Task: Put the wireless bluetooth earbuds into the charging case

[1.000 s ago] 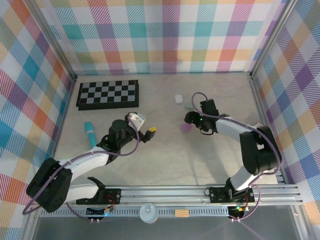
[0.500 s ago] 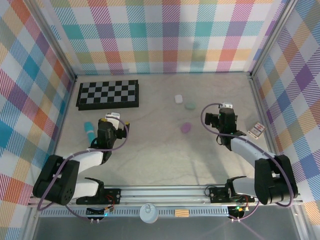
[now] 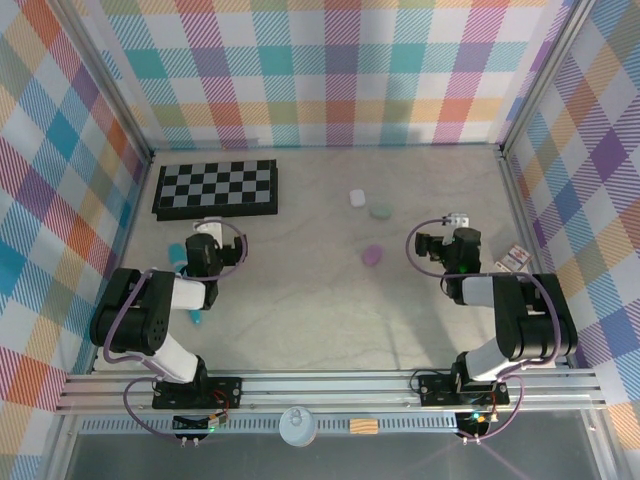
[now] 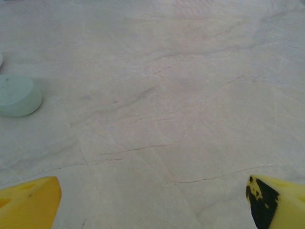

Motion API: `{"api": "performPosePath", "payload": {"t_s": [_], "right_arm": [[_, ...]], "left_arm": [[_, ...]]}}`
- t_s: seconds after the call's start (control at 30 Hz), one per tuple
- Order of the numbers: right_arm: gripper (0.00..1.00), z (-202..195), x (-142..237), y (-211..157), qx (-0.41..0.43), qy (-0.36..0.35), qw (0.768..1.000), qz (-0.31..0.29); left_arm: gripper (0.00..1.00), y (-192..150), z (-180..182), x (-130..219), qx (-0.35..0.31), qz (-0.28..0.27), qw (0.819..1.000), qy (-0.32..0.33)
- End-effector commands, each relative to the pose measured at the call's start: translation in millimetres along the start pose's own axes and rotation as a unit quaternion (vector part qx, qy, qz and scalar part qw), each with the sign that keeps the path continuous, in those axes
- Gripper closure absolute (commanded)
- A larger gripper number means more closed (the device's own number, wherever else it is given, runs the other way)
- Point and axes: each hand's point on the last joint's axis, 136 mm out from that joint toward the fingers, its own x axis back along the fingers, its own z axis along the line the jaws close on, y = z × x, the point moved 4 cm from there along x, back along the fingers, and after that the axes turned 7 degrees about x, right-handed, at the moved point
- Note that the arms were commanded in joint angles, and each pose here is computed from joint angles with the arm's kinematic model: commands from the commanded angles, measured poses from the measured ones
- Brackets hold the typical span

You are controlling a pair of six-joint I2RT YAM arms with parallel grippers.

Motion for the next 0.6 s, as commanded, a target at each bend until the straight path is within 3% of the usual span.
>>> {"api": "performPosePath", "payload": {"t_s": [0.0,0.57], "right_arm": [[0.01,4.2,-2.1,18.9,-0.007,0.032,0.999,-0.043],[0.01,4.5,-2.3,18.9,-0.006,0.033,0.998,-0.044]], "left_arm": [[0.0,6.7,-2.4,-1.3,0.018,-0.007,1.0,-0.016],[0.0,6.4,-2.1,-1.0,0.018,-0.006,1.0,-0.016]]}}
